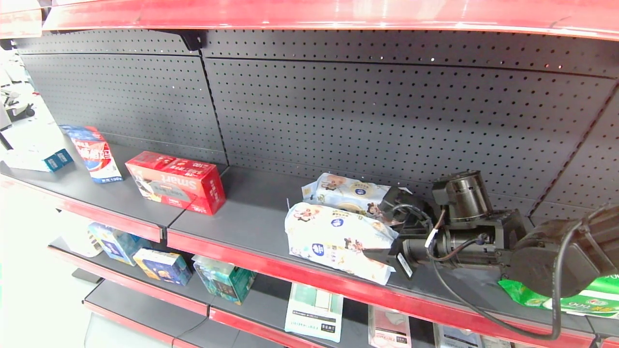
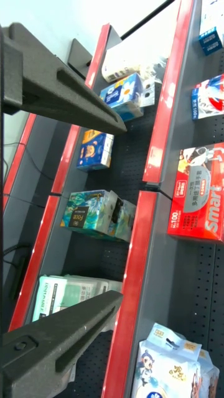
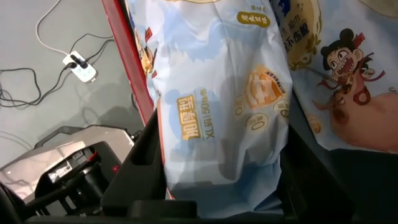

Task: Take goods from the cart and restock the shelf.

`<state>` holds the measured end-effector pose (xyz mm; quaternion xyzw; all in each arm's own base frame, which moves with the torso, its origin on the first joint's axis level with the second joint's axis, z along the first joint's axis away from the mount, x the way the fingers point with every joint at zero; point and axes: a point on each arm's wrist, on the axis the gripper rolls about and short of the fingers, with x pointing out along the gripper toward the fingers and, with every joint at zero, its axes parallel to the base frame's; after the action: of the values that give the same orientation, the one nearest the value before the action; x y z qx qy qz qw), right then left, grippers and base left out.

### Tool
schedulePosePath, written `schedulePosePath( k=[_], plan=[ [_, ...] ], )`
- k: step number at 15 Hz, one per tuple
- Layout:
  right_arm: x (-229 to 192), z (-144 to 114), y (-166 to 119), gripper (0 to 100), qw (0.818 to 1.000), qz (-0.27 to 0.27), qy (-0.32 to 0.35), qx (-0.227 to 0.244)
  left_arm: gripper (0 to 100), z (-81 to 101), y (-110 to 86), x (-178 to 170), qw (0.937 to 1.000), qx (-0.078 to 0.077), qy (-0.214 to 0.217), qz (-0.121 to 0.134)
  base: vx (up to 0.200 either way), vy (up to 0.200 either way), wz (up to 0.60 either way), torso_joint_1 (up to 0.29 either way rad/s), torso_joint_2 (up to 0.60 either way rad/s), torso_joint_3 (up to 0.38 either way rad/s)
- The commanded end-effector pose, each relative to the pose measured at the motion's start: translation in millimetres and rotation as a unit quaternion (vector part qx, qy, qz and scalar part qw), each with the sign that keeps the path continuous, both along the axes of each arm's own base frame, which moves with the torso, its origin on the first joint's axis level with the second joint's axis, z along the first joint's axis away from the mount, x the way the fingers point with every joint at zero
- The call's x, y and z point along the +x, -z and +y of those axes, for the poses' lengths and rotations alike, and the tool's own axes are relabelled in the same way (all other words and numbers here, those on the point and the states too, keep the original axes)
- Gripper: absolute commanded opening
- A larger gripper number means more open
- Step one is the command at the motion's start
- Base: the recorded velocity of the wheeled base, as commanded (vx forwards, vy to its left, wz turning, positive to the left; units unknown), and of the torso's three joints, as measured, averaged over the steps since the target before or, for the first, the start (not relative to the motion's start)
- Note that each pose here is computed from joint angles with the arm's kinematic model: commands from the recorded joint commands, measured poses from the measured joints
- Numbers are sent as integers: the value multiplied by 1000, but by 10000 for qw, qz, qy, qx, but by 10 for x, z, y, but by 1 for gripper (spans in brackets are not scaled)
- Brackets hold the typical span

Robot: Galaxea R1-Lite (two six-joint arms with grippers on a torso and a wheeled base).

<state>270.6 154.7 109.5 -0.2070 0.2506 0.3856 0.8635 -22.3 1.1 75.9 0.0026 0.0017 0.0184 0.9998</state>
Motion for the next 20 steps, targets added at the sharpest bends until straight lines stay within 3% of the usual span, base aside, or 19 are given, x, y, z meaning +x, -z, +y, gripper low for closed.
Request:
schedulePosePath(
  k=[1,20],
  plan=[
    [18,-16,35,0,10000,43,-70,-9,100,0,-1,1,10000,-2,-8,6,0,0,0,0,0,0],
    [-30,-83,125,0,9985,-62,-526,-101,100,0,-1,1,10000,5,-8,6,0,0,0,0,0,0]
  ],
)
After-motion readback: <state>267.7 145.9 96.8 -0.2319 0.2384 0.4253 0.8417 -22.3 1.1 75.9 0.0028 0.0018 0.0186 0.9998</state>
